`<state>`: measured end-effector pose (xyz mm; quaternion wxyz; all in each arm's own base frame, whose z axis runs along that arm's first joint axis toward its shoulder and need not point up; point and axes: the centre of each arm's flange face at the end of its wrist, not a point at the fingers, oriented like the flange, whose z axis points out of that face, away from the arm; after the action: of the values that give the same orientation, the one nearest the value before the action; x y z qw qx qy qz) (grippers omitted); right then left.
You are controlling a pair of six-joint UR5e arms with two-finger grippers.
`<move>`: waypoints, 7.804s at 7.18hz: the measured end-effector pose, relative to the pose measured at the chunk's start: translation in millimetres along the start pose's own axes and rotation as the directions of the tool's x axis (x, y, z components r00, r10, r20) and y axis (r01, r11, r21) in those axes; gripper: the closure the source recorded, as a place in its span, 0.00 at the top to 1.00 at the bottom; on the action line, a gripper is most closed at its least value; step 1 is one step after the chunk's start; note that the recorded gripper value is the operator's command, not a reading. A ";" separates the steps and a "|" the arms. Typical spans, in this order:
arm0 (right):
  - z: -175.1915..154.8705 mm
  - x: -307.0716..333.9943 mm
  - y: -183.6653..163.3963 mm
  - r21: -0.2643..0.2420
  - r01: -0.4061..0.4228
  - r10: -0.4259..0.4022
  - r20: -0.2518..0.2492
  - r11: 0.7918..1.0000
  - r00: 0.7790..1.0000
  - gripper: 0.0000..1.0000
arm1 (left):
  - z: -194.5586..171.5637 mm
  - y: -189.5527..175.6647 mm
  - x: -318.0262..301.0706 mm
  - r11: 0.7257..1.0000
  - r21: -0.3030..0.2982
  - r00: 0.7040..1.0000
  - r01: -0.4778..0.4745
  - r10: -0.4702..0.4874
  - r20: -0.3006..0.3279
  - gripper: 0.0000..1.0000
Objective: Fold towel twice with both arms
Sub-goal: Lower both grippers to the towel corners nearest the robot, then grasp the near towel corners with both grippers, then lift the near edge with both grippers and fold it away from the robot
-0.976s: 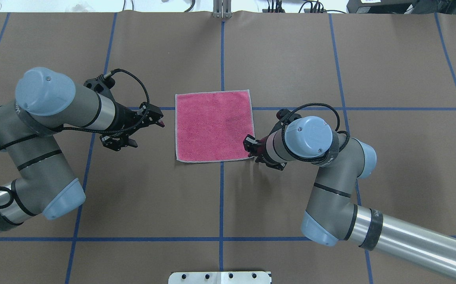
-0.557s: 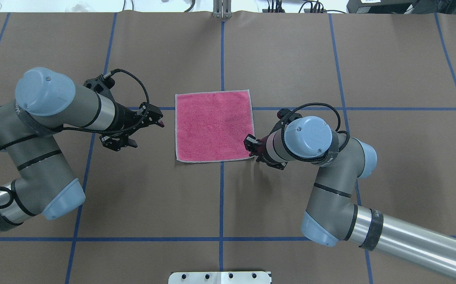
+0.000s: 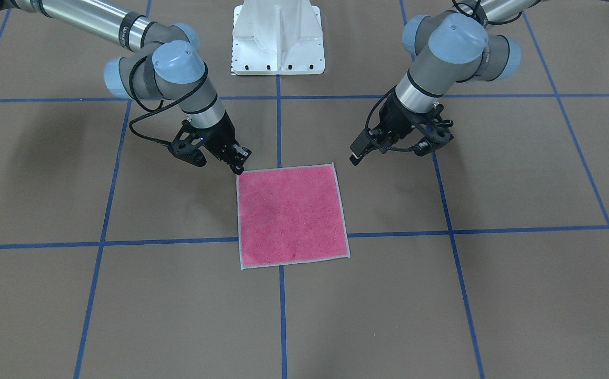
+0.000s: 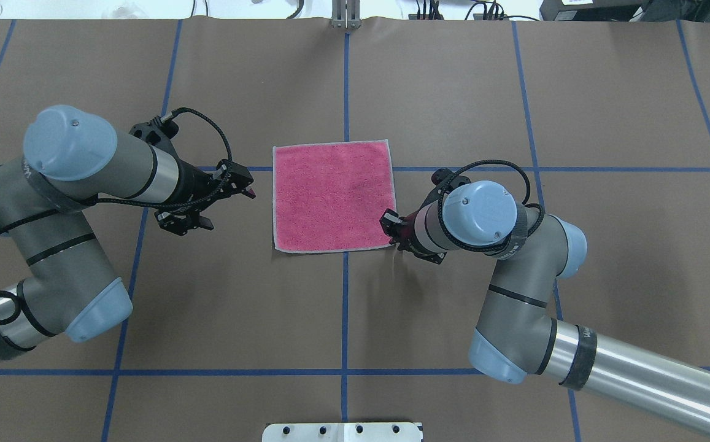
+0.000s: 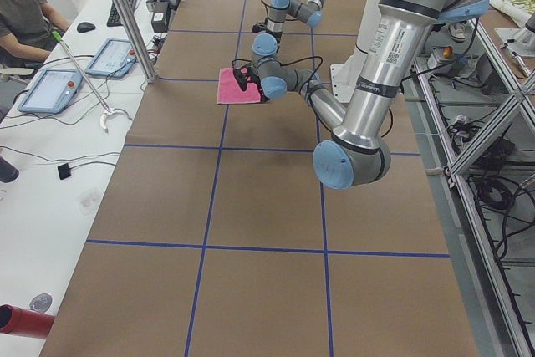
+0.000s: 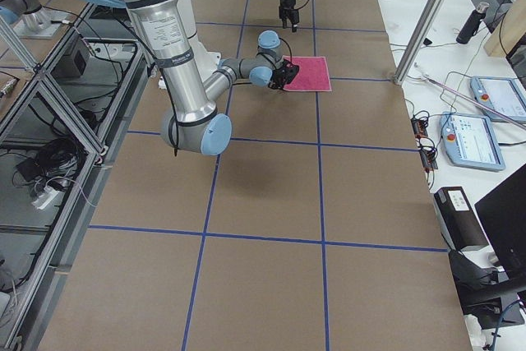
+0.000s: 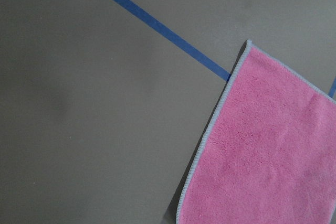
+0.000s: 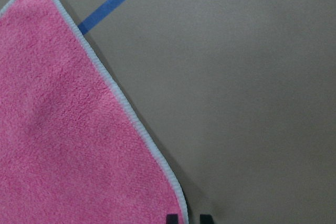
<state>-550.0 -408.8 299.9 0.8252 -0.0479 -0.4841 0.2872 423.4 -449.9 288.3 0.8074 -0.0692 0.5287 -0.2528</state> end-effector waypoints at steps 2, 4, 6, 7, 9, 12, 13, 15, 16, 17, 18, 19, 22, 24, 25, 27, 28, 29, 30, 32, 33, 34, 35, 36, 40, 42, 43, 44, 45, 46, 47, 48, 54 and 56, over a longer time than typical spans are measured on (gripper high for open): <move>-1.7 0.8 0.8 0.002 0.003 -0.003 0.003 1.000 1.000 0.00 | -0.4 0.1 -0.2 1.000 0.000 1.000 0.000 0.000 -0.001 0.99; -15.8 4.1 3.2 -0.003 0.006 -0.006 0.013 1.000 1.000 0.00 | 3.4 3.3 -0.4 1.000 0.014 1.000 -0.004 0.004 -0.001 0.95; -34.7 8.9 9.1 -0.006 0.007 -0.007 0.001 1.000 1.000 0.00 | 28.9 31.5 -2.7 0.997 0.075 1.000 -0.011 0.011 0.003 0.94; -40.5 13.3 11.4 -0.008 0.008 -0.008 -0.004 1.000 1.000 0.00 | 42.4 47.7 -4.3 0.997 0.081 1.000 -0.004 0.002 0.021 0.91; -42.3 18.4 14.1 -0.012 0.011 -0.011 -0.011 1.000 1.000 0.00 | 65.4 78.7 -1.3 0.998 0.057 0.997 -0.031 0.027 0.066 1.00; -41.7 20.1 15.3 -0.016 0.012 -0.012 -0.015 1.000 1.000 0.00 | 76.4 98.0 17.2 0.997 0.032 0.995 -0.072 0.070 0.064 0.99; -41.6 20.4 15.3 -0.016 0.012 -0.012 -0.016 1.000 1.000 0.00 | 78.9 98.1 17.3 0.997 0.034 0.996 -0.064 0.062 0.068 0.87; -41.3 20.7 15.1 -0.016 0.012 -0.012 -0.017 1.000 1.000 0.00 | 84.5 98.3 15.8 0.998 0.037 0.996 -0.041 0.038 0.078 0.52; -41.5 20.6 14.9 -0.016 0.012 -0.012 -0.016 1.000 1.000 0.00 | 86.0 98.3 15.5 0.999 0.038 0.996 -0.037 0.034 0.081 0.52; -41.5 20.6 15.0 -0.016 0.012 -0.012 -0.016 1.000 1.000 0.00 | 87.9 97.8 14.9 0.999 0.038 0.996 -0.035 0.032 0.084 0.52; -41.3 20.7 15.3 -0.017 0.012 -0.012 -0.017 1.000 1.000 0.00 | 90.0 97.5 14.1 0.999 0.038 0.996 -0.034 0.031 0.088 0.52; -40.9 20.9 15.4 -0.017 0.012 -0.012 -0.018 1.000 1.000 0.00 | 91.3 98.2 14.0 0.999 0.037 0.996 -0.034 0.031 0.089 0.50; -40.7 21.1 15.6 -0.017 0.012 -0.012 -0.019 1.000 1.000 0.00 | 94.4 102.5 15.6 0.999 0.032 0.995 -0.037 0.034 0.091 0.46; -40.8 21.1 15.5 -0.018 0.012 -0.012 -0.019 1.000 1.000 0.00 | 96.4 103.9 15.8 0.999 0.030 0.995 -0.038 0.035 0.093 0.45; -40.8 21.2 15.0 -0.017 0.011 -0.012 -0.019 1.000 1.000 0.00 | 97.6 104.8 15.3 0.999 0.029 0.995 -0.039 0.036 0.095 0.42; -40.7 21.6 14.5 -0.016 0.011 -0.011 -0.020 1.000 1.000 0.00 | 98.4 105.8 15.2 0.999 0.028 0.995 -0.039 0.037 0.096 0.38; -40.7 21.7 14.4 -0.016 0.011 -0.011 -0.020 1.000 1.000 0.00 | 98.9 106.4 15.4 0.999 0.027 0.995 -0.040 0.037 0.097 0.35; -40.7 21.7 14.4 -0.016 0.011 -0.011 -0.020 1.000 1.000 0.00 | 99.3 106.7 15.5 0.999 0.027 0.995 -0.040 0.037 0.097 0.35; -40.6 21.8 14.5 -0.016 0.011 -0.011 -0.020 1.000 1.000 0.00 | 99.4 107.0 15.9 0.999 0.026 0.995 -0.040 0.038 0.097 0.34; -40.4 21.9 15.2 -0.017 0.011 -0.012 -0.021 1.000 1.000 0.00 | 100.4 107.5 17.4 0.999 0.026 0.995 -0.040 0.038 0.097 0.31; -40.4 21.9 15.2 -0.017 0.012 -0.012 -0.021 1.000 1.000 0.00 | 100.9 107.3 17.6 0.999 0.026 0.995 -0.040 0.037 0.097 0.30; -40.4 21.9 15.2 -0.017 0.012 -0.013 -0.021 1.000 1.000 0.00 | 100.8 107.0 17.8 0.999 0.027 0.995 -0.040 0.037 0.097 0.25; -40.4 22.0 15.3 -0.018 0.013 -0.013 -0.021 1.000 1.000 0.00 | 100.8 106.6 17.9 0.999 0.027 0.995 -0.040 0.037 0.097 0.20; -40.4 22.0 15.3 -0.018 0.013 -0.013 -0.021 1.000 1.000 0.00 | 101.1 106.5 17.8 0.999 0.028 0.995 -0.039 0.037 0.098 0.09; -40.8 21.7 14.6 -0.017 0.012 -0.013 -0.020 1.000 1.000 0.00 | 99.8 107.0 18.5 0.999 0.030 0.995 -0.011 0.008 0.095 0.00; -44.2 22.2 16.1 -0.020 0.014 -0.014 -0.015 1.000 1.000 0.00 | 95.6 109.1 20.5 1.000 0.029 0.996 0.012 -0.014 0.086 0.00; -49.3 26.6 20.8 -0.028 0.019 -0.019 -0.011 0.999 1.000 0.00 | 92.9 111.7 21.3 0.999 0.025 0.997 0.020 -0.022 0.080 0.00; -57.1 34.2 26.6 -0.040 0.025 -0.025 -0.006 0.999 1.000 0.00 | 86.5 117.4 23.4 0.999 0.014 0.997 0.033 -0.034 0.069 0.00; -66.2 41.5 31.8 -0.053 0.031 -0.031 -0.001 0.998 1.000 0.00 | 77.4 128.0 25.5 0.999 -0.005 0.997 0.049 -0.049 0.053 0.00; -72.8 47.0 37.5 -0.068 0.037 -0.037 0.001 0.997 0.999 0.00 | 70.3 141.9 25.7 0.998 -0.027 0.997 0.061 -0.060 0.042 0.00; -76.1 50.4 43.3 -0.084 0.042 -0.042 0.000 0.996 0.999 0.00 | 64.9 153.6 22.9 0.996 -0.046 0.997 0.071 -0.069 0.036 0.00; -78.9 54.5 48.1 -0.102 0.045 -0.046 -0.003 0.994 0.999 0.00 | 59.0 162.6 16.7 0.995 -0.061 0.996 0.080 -0.078 0.035 0.00; -93.2 58.9 63.9 -0.167 0.040 -0.041 -0.002 0.985 0.999 0.00 | 47.3 176.7 1.7 0.991 -0.084 0.994 0.107 -0.104 0.035 0.00; -84.0 40.6 40.7 -0.130 0.014 -0.014 0.002 0.991 1.000 0.00 | 49.7 150.0 10.9 0.991 -0.038 0.992 0.127 -0.126 0.026 0.00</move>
<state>-483.1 -337.1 272.4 0.8220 -0.0978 -0.5026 0.2492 521.2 -333.5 244.0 0.7944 -0.1214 0.5185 -0.2922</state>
